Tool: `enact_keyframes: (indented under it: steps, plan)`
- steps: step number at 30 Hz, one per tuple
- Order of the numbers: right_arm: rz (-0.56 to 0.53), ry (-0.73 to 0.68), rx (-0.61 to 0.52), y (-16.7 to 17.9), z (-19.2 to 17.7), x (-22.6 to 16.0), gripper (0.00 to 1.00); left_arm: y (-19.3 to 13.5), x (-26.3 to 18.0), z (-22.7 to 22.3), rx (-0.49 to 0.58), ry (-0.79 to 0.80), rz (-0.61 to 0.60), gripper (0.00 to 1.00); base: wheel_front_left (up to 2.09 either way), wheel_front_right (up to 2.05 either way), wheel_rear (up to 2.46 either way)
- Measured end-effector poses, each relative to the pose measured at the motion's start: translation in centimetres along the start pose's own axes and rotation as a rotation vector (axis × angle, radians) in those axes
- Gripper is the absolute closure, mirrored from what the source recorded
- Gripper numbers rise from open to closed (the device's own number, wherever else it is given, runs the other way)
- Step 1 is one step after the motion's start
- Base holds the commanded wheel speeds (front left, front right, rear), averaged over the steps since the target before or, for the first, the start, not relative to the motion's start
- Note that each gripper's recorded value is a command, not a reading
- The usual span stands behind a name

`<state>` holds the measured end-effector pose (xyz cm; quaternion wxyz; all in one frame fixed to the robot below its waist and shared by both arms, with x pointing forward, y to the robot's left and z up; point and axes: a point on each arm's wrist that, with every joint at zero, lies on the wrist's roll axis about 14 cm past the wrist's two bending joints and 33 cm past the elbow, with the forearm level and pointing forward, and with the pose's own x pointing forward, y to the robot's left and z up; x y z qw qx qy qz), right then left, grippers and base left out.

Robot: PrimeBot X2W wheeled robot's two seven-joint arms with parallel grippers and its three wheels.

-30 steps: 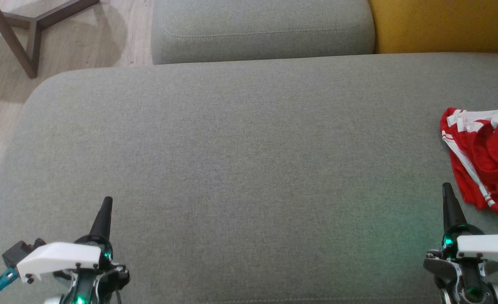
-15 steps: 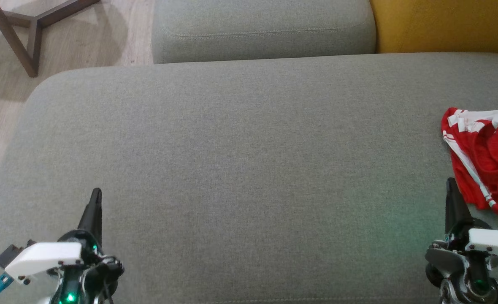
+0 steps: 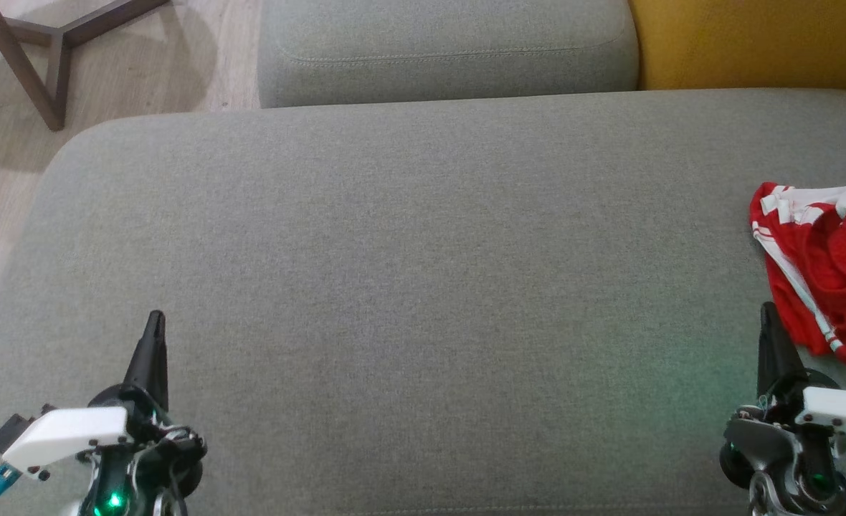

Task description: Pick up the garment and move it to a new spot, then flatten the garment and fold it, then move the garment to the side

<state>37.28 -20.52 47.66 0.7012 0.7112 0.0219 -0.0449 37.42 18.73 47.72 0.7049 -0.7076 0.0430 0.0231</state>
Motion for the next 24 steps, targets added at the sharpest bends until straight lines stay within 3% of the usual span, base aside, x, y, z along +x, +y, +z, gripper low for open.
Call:
enact_keyframes:
  steps: [24]
  plan:
    - [0.0, 0.003, 0.001, 0.01, 0.07, -0.01, 1.0, 0.0, -0.01, 0.05, -0.004, 0.0, 0.0, 1.0, 0.0, 0.0, 0.0]
